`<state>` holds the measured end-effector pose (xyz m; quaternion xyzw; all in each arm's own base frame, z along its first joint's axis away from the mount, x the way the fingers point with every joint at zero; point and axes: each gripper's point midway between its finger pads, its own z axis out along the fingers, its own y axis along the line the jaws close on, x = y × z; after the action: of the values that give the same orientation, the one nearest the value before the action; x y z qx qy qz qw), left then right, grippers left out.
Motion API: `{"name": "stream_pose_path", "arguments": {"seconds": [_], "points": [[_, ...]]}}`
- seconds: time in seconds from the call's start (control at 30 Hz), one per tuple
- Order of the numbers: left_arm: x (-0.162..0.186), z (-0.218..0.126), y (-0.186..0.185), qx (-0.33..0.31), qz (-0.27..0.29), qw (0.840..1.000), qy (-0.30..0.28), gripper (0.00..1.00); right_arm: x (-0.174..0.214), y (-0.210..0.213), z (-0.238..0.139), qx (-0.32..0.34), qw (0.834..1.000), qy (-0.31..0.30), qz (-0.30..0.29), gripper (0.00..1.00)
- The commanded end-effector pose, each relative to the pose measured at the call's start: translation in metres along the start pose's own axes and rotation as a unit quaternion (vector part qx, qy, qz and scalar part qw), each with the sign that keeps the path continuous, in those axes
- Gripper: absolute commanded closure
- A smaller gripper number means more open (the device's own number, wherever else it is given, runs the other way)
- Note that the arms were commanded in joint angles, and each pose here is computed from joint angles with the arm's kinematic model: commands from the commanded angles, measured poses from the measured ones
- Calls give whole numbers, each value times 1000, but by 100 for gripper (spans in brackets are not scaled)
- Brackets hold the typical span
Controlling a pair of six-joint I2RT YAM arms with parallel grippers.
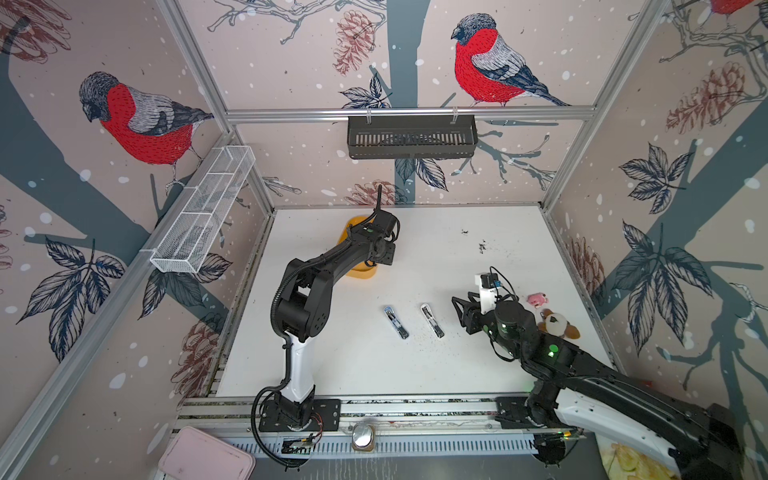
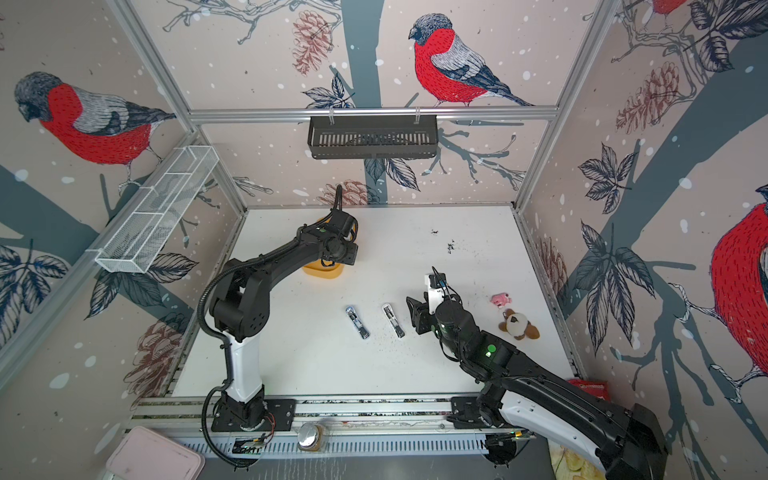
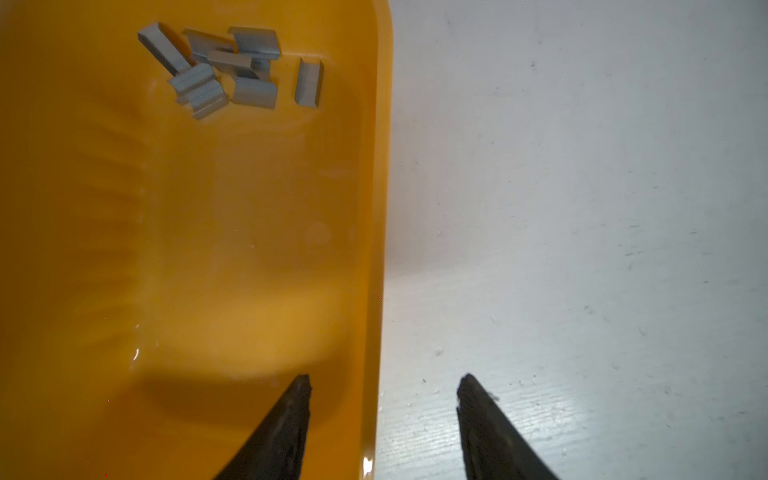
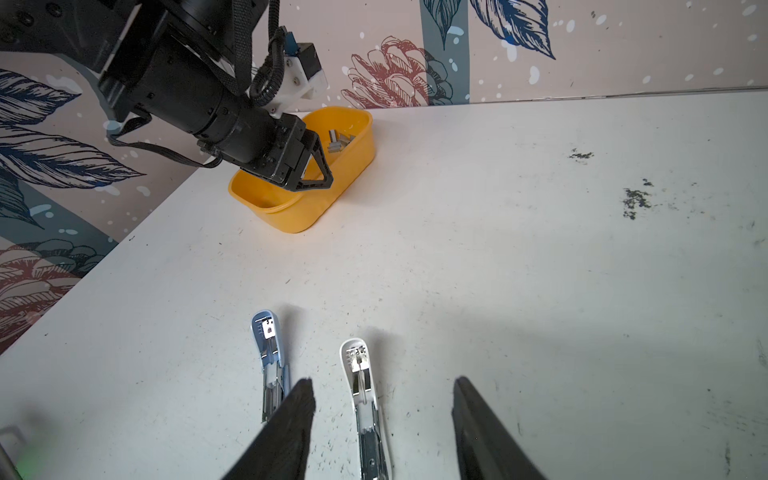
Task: Load the staples into the stapler
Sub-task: 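Move the left gripper over the yellow tray of staples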
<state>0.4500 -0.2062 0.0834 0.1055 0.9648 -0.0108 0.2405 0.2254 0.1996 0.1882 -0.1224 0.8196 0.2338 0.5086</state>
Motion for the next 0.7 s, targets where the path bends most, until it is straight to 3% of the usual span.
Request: {"name": "stream_pose_path", "arguments": {"seconds": [0.0,0.2,0.47,0.67], "points": [[9,4,9,-21,7,1000,21,49,4,0,0,-4,1000,2,12,46],[16,8,15,-35,11,999,31,60,7,0,2,-8,1000,3,16,46],[22,5,18,-41,14,998,35,82,11,-2,3,-8,1000,6,19,46],[33,-9,26,-50,5,998,36,85,18,-2,7,-12,1000,13,20,46]]}}
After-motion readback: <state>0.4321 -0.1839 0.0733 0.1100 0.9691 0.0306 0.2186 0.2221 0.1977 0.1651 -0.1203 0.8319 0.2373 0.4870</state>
